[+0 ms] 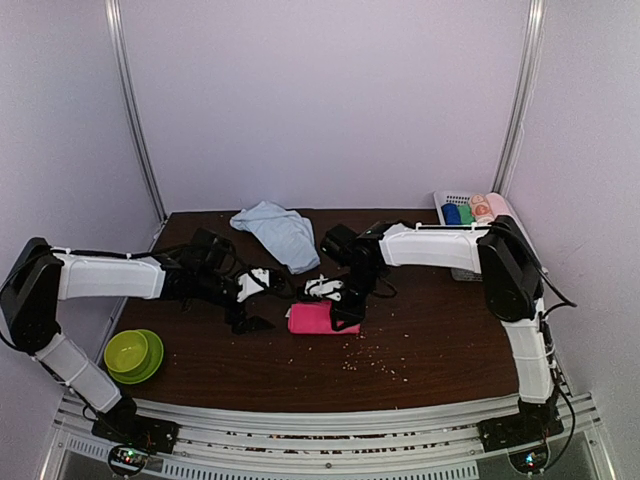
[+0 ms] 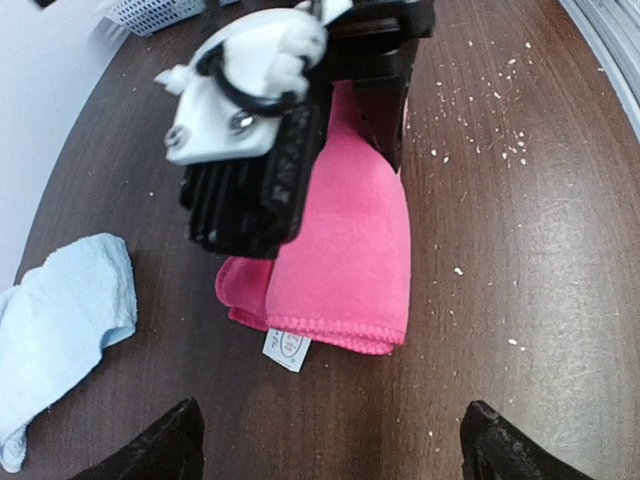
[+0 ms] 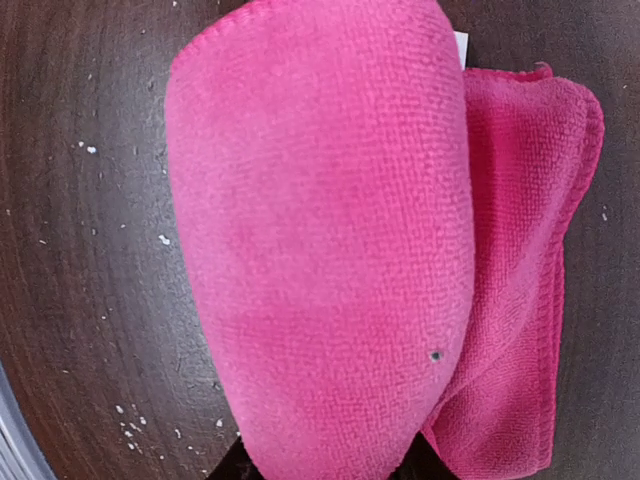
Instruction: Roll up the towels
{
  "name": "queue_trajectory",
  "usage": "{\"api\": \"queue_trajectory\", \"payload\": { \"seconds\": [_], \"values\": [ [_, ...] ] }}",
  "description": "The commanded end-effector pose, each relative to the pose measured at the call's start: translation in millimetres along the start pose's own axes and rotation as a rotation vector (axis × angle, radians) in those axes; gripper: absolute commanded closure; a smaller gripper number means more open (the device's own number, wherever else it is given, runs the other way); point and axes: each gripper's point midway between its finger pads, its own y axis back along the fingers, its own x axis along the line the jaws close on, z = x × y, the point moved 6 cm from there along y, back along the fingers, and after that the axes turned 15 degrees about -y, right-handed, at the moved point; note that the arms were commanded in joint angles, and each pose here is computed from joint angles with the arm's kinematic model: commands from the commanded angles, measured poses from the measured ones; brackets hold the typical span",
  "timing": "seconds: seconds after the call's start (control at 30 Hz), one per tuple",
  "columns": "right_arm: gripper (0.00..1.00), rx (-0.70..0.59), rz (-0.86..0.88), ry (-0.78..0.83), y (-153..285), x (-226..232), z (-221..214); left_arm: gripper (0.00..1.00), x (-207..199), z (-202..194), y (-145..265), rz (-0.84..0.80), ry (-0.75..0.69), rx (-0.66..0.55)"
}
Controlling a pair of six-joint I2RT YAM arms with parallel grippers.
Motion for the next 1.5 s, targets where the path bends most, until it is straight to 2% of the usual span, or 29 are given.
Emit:
{"api": "queue_trajectory", "payload": {
  "seconds": [0.0, 0.2, 0.47, 0.8, 0.9, 0.97, 1.17, 1.27, 1.37, 1.47],
  "values": [
    [0.66, 0.182, 0.182, -0.118, -17, 5, -25, 0.10, 3, 14, -9, 0.127, -0.185, 0.008],
    [0.65, 0.205, 0.194, -0.165, -22, -6, -24, 0.13, -12, 28, -33, 0.165, -0.351, 0.078],
    [0.67, 0.198, 0.201, -0.172, -22, -10, -26, 0.24, -12, 27, -67, 0.134, -0.401, 0.169],
    [0.69, 0.197, 0.211, -0.176, -24, -13, -29, 0.21, -13, 23, -86, 0.190, -0.461, 0.262],
    [0.69, 0.199, 0.220, -0.179, -25, -13, -29, 0.24, -18, 19, -94, 0.181, -0.488, 0.289],
    [0.70, 0.201, 0.223, -0.178, -27, -13, -30, 0.33, -22, 17, -99, 0.169, -0.502, 0.306],
    [0.70, 0.202, 0.218, -0.187, -26, -18, -32, 0.70, -27, 9, -108, 0.114, -0.512, 0.357],
    [0.70, 0.196, 0.203, -0.199, -21, -22, -33, 0.83, -33, 5, -110, 0.055, -0.493, 0.376],
    [0.58, 0.135, 0.141, -0.249, -6, -36, -32, 0.92, -34, 8, -111, -0.009, -0.435, 0.384],
    [0.32, 0.015, 0.040, -0.329, 20, -52, -33, 0.99, -35, 13, -111, -0.076, -0.343, 0.390]
  ]
}}
